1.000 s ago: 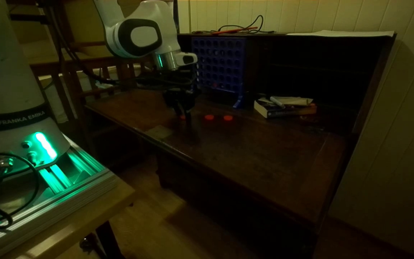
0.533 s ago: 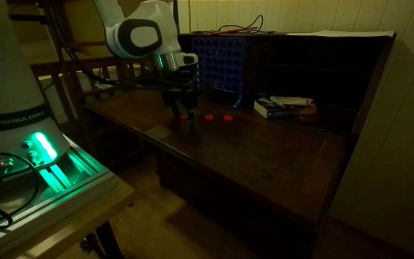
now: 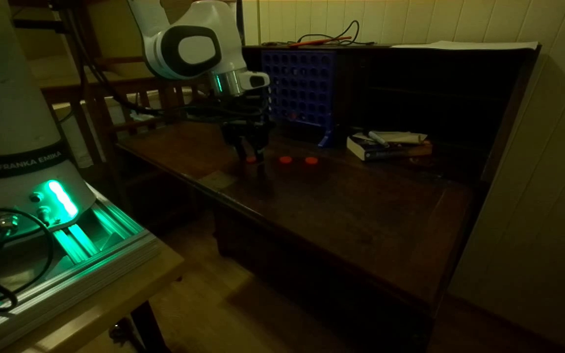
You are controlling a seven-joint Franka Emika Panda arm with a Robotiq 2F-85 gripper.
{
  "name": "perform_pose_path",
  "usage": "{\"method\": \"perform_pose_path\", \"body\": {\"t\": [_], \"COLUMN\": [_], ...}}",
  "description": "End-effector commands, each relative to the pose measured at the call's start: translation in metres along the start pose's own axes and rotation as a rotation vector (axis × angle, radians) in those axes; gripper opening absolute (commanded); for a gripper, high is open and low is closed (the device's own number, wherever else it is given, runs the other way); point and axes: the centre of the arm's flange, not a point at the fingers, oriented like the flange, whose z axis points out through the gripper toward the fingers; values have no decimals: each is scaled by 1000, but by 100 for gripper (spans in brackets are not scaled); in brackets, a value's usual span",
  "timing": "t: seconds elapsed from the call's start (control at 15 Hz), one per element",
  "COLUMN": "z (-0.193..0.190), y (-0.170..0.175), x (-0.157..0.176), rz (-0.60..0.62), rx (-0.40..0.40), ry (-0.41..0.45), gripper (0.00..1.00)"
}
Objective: Put the left orange disc in the blue board
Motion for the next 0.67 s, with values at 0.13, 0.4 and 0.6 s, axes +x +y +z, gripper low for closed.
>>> {"method": "perform_pose_path", "body": {"t": [0.13, 0.4, 0.6], "z": [0, 0, -1], "y": [-5, -7, -9], "x": [-1, 3, 4], "rz": [-7, -14, -20], "rx": [-7, -6, -7], "ry": [28, 37, 42], "gripper": [71, 54, 25]}}
